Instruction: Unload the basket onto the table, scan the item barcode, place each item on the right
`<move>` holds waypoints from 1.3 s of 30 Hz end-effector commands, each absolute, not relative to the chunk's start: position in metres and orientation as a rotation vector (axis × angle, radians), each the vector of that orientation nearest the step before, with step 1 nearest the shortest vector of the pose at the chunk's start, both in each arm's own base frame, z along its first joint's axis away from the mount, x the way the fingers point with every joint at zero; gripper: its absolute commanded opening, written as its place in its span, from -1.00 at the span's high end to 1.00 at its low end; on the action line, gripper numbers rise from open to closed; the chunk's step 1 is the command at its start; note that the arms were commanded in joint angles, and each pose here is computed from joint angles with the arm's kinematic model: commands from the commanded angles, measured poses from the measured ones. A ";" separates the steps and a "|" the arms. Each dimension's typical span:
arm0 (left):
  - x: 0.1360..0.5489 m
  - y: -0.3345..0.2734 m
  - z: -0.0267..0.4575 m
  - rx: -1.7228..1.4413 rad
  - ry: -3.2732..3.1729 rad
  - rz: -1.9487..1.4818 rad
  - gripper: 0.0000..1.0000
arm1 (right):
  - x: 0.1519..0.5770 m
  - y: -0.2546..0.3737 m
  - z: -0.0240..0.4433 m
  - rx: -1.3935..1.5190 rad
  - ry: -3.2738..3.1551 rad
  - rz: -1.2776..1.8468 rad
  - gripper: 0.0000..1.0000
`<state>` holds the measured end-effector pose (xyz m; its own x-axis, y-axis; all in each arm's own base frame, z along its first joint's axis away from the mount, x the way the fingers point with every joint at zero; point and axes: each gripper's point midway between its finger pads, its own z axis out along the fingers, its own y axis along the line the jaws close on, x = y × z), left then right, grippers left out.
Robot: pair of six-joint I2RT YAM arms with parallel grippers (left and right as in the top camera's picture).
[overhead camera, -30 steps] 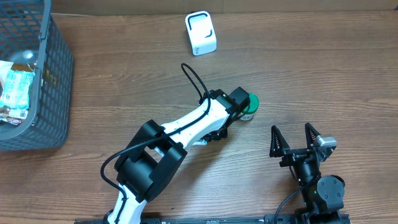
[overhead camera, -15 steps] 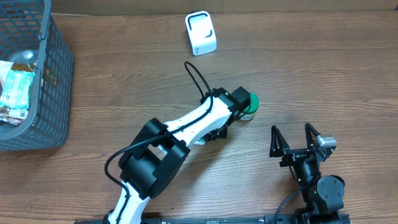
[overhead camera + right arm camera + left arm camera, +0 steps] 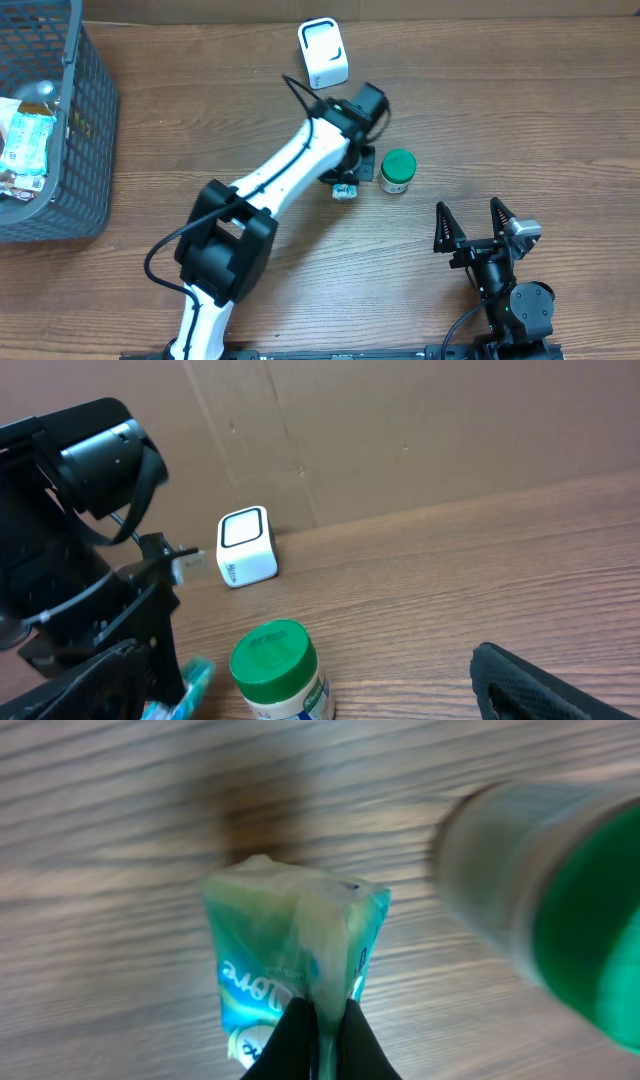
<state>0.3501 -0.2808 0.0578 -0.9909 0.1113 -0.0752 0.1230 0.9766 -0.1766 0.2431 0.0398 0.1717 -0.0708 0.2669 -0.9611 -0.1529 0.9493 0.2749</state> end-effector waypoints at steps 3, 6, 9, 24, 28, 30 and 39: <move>0.352 -0.316 0.100 0.423 2.948 -1.021 0.91 | 0.243 0.039 0.169 0.084 1.604 0.341 -1.00; 0.353 -0.316 0.100 0.420 2.917 -1.143 0.91 | 0.243 0.039 0.169 0.084 1.604 0.341 -1.00; 0.353 -0.317 0.092 0.420 2.885 -1.227 0.92 | 0.243 0.039 0.169 0.084 1.604 0.341 -1.00; 0.353 -0.315 0.067 0.351 2.728 -1.529 0.91 | 0.243 0.039 0.169 0.084 1.604 0.341 -1.00; 0.351 -0.310 0.051 0.261 2.801 -1.441 0.92 | 0.243 0.039 0.169 0.084 1.604 0.341 -1.00; 0.349 -0.312 0.050 0.272 2.802 -1.441 0.92 | 0.243 0.039 0.169 0.084 1.604 0.341 -1.00; 0.350 -0.319 0.053 0.232 2.802 -1.464 0.74 | 0.243 0.039 0.169 0.084 1.604 0.341 -1.00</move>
<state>0.3504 -0.3174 0.0429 -0.9873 0.1543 -0.0389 0.1206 0.5658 -0.8157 0.2431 0.0397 0.1717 -0.0708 0.2673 -0.9610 -0.1525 0.9492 0.2752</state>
